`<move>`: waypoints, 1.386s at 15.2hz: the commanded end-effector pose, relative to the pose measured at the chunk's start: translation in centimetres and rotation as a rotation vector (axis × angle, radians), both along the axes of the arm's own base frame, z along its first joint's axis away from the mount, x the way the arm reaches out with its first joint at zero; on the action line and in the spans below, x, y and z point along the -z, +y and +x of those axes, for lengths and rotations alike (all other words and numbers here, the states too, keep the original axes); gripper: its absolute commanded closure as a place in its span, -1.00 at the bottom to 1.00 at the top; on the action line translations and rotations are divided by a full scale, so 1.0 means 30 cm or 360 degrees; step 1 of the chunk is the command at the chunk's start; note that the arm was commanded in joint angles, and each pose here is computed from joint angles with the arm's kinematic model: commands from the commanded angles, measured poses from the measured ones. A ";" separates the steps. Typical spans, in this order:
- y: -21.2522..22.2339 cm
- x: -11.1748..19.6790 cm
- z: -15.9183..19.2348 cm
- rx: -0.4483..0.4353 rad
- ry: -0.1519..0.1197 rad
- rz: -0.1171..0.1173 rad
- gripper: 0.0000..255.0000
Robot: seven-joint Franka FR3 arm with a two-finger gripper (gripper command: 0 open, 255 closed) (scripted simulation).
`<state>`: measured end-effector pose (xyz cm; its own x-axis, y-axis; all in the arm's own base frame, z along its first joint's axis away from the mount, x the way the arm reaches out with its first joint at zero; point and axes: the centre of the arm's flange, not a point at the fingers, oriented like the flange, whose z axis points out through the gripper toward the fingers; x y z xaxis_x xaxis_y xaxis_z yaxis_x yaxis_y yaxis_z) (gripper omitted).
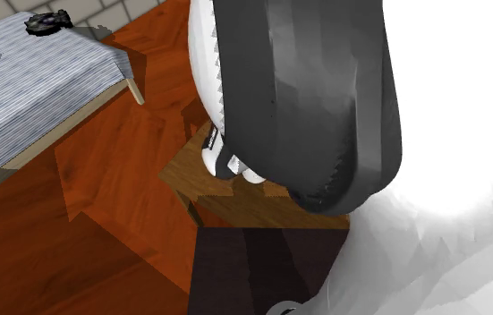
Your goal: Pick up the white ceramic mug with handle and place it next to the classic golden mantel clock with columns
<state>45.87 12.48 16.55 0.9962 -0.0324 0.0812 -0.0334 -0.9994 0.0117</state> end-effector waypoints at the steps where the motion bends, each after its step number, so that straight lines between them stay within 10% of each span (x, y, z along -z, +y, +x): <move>1: 0.002 -0.035 0.001 0.0000 0.0000 0.0000 1.00; 21: 0.002 -0.387 0.001 0.0000 0.0000 0.0000 1.00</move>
<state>45.89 12.57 27.68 0.9962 -0.0323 0.0813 -0.0333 -0.9994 0.0120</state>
